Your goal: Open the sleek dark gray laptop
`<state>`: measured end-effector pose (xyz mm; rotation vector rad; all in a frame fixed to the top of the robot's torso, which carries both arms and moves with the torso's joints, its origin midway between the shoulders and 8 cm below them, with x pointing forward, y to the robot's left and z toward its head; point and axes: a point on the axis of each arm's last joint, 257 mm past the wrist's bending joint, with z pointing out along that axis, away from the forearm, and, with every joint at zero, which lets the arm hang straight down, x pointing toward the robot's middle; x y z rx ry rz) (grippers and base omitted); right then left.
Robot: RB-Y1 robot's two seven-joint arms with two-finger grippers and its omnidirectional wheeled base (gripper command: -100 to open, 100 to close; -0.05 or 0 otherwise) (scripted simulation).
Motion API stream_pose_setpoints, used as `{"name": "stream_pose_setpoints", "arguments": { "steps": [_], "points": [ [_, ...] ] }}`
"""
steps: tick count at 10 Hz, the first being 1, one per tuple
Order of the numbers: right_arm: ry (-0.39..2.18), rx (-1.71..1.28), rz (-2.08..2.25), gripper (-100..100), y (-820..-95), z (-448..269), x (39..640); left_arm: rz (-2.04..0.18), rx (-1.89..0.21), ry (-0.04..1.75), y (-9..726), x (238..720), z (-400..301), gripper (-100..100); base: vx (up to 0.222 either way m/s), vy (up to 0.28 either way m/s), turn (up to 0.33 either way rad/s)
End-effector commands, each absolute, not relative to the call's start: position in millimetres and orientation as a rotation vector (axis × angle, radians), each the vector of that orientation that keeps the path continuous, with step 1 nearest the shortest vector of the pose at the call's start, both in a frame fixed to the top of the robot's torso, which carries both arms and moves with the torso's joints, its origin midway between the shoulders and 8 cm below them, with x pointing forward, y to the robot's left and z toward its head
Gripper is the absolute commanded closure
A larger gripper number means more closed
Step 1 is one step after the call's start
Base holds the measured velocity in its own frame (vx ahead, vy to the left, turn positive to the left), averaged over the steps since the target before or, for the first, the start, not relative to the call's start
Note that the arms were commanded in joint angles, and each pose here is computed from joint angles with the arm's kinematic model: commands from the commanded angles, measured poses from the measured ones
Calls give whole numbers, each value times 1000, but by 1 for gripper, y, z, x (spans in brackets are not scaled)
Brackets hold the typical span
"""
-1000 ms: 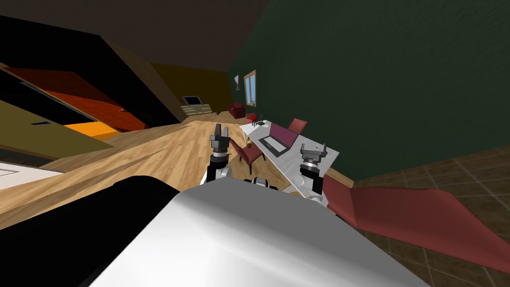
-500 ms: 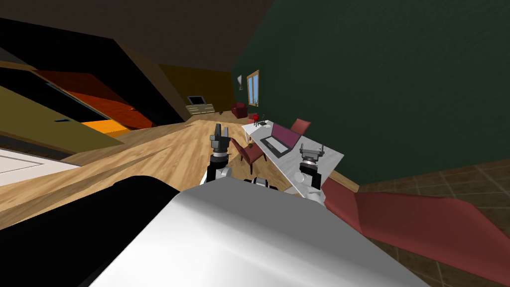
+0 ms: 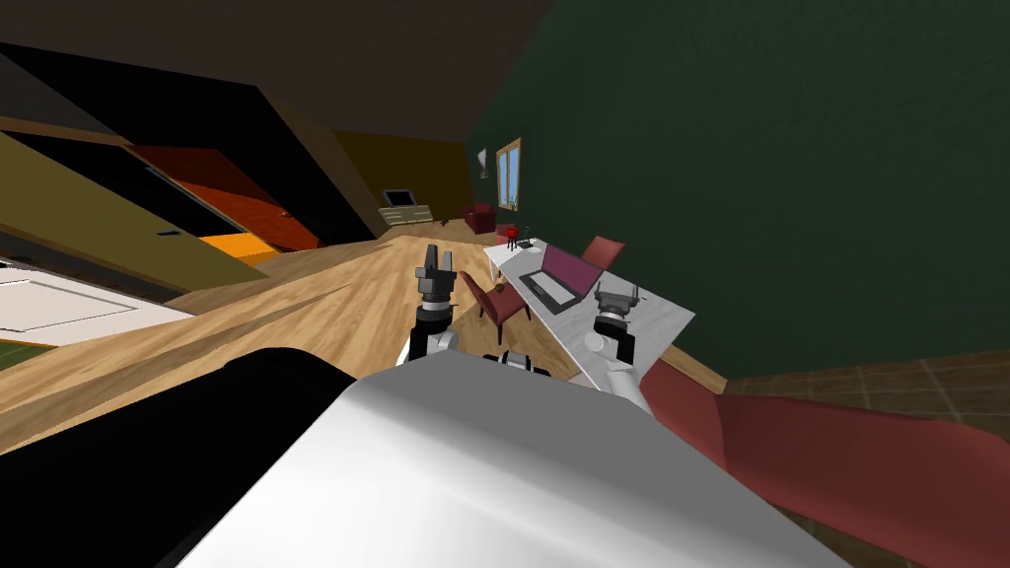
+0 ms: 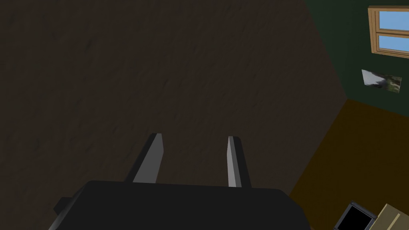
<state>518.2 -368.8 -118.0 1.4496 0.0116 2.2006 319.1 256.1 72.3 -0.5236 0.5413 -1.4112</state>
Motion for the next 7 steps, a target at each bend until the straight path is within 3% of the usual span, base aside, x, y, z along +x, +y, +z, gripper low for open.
{"name": "stream_pose_setpoints", "arguments": {
  "steps": [1, 7],
  "points": [
    [-57, 1517, 2214, -100, -380, -136, 525, -1411, -524, 541, 256, 319, 72, 0, 2, -3, -14],
    [-313, 1645, 2289, -100, -416, -154, 557, -1411, -524, 541, 256, 319, 72, 0, 3, -7, 81]
  ]
}}
